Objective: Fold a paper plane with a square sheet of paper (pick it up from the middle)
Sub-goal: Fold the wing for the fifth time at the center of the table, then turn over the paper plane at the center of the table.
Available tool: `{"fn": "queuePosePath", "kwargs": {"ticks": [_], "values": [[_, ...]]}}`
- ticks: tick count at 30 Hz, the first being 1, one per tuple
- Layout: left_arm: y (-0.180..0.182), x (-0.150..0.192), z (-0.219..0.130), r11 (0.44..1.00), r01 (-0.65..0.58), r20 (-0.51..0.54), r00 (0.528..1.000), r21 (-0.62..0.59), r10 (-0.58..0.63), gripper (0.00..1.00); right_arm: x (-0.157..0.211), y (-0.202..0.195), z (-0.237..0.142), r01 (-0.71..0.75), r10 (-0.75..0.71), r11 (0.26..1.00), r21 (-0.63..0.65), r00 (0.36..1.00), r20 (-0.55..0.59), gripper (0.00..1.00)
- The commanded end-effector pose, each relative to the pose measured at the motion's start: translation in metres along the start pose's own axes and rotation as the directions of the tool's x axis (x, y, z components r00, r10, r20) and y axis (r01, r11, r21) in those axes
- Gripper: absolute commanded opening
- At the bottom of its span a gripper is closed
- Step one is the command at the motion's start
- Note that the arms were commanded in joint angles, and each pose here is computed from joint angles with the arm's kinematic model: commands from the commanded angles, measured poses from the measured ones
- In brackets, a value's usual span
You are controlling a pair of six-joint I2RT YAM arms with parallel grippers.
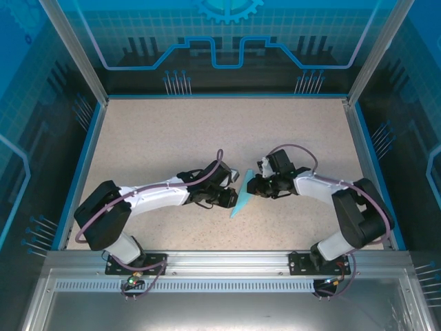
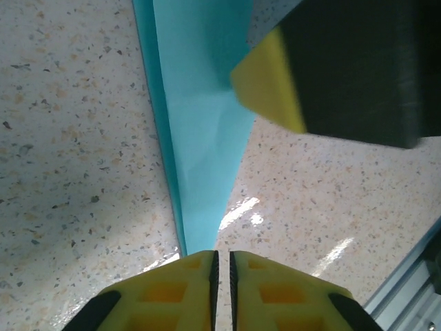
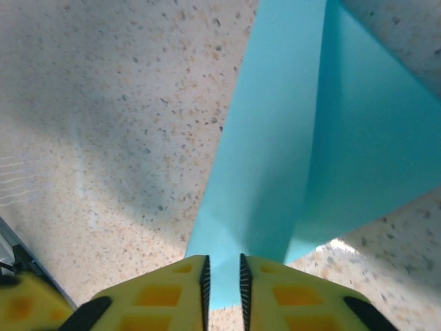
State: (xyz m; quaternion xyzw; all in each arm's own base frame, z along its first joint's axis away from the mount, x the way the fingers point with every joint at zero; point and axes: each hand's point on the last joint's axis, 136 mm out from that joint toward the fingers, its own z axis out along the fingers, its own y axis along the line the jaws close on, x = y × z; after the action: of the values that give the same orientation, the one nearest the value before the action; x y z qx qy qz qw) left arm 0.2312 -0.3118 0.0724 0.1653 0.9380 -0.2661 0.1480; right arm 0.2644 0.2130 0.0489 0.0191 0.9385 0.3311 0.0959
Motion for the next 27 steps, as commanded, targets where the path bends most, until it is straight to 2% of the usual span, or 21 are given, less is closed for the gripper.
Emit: {"fn": "queuePosePath", "kwargs": {"ticks": [1,4,9,14,22,27], "values": [[-0.005,-0.011,0.002,1.000,-0.002,0.014,1.000,0.027,0.002,0.20,0.005,-0.002,-0.018,-0.026,0.026,1.000,0.007,1.000,-0.010,0.26],[-0.009,-0.012,0.000,0.999,0.002,0.013,1.000,0.045,-0.003,0.27,0.014,-0.008,-0.026,-0.055,0.055,0.998,0.005,0.998,-0.009,0.33],[-0.007,-0.005,-0.001,0.999,0.017,0.003,1.000,0.048,-0.017,0.38,0.032,-0.016,-0.032,-0.101,0.101,0.995,0.002,0.995,-0.025,0.37],[-0.007,0.003,0.010,1.000,-0.001,-0.022,1.000,0.026,0.002,0.40,0.041,-0.021,-0.022,-0.141,0.140,0.990,-0.023,0.989,-0.054,0.38],[0.001,-0.003,0.032,0.996,-0.045,-0.040,0.998,-0.083,0.042,0.38,0.034,-0.022,-0.021,-0.150,0.149,0.988,-0.038,0.988,-0.040,0.42],[0.005,-0.006,0.037,0.993,-0.049,-0.038,0.998,-0.108,0.045,0.37,0.033,-0.025,-0.022,-0.158,0.156,0.987,-0.040,0.987,-0.042,0.44]]}}
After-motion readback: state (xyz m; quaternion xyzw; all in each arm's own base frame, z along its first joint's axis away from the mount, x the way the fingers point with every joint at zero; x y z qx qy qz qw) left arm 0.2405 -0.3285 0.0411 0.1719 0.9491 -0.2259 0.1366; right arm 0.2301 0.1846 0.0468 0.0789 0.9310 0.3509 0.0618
